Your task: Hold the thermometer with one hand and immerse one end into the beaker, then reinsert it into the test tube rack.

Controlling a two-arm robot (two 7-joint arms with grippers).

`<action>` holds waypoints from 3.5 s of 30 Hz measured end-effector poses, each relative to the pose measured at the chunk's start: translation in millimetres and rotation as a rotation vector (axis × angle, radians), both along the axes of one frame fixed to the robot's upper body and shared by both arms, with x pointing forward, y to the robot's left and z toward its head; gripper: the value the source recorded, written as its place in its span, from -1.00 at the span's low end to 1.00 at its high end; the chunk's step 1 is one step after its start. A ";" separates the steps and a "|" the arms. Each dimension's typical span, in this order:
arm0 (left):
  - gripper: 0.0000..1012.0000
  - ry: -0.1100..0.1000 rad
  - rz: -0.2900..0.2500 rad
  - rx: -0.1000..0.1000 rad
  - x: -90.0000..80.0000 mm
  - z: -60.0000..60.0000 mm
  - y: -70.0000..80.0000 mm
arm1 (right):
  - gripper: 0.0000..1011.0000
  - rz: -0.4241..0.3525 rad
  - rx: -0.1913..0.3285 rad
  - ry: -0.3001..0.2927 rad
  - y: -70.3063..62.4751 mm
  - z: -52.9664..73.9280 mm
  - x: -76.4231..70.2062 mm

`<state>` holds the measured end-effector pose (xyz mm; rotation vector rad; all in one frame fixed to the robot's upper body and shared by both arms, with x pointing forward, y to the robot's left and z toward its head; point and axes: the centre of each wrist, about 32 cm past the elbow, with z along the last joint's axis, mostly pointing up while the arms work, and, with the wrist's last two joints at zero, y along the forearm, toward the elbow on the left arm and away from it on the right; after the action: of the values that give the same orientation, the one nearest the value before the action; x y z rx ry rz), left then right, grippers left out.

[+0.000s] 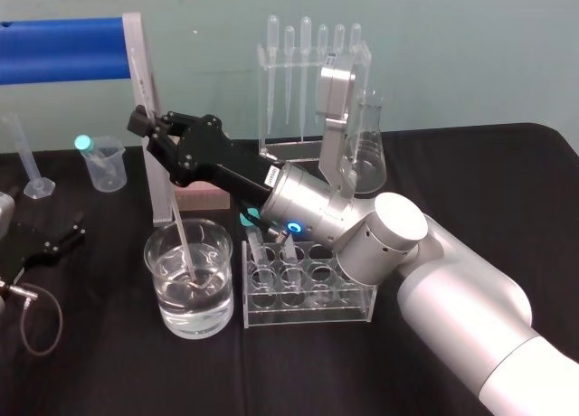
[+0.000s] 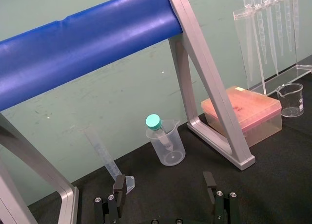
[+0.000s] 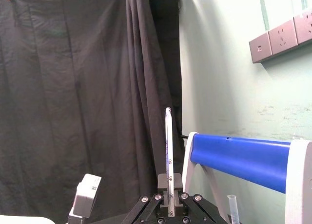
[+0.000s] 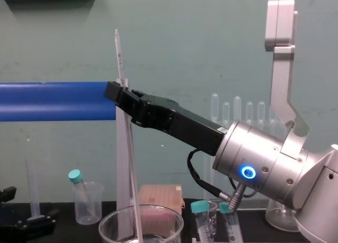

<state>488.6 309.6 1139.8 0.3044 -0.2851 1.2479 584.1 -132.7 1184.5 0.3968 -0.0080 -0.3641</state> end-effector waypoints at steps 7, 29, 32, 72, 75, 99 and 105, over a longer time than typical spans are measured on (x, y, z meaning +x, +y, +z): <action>0.99 0.000 0.000 0.000 0.0 0.0 0.0 | -0.89 -0.001 0.001 0.001 -0.1 0.2 0.1; 0.99 0.000 0.000 0.000 0.0 0.0 0.0 | -0.89 -0.002 0.001 0.003 -0.3 0.0 0.3; 0.99 0.000 0.000 0.000 0.0 0.0 0.0 | -0.89 -0.002 0.001 0.003 -0.3 0.0 0.3; 0.99 0.000 0.000 0.000 0.0 0.0 0.0 | -0.89 -0.002 0.001 0.003 -0.3 0.0 0.3; 0.99 0.000 0.000 0.000 0.0 0.0 0.0 | -0.89 -0.002 0.001 0.003 -0.3 0.0 0.3; 0.99 0.000 0.000 0.000 0.0 0.0 0.0 | -0.89 -0.002 0.001 0.003 -0.3 0.0 0.3; 0.99 0.000 0.000 0.000 0.0 0.0 0.0 | -0.89 -0.002 0.001 0.003 -0.3 0.0 0.3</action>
<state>488.6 309.7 1139.8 0.3045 -0.2850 1.2479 584.4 -133.0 1184.5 0.3977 -0.0050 -0.3664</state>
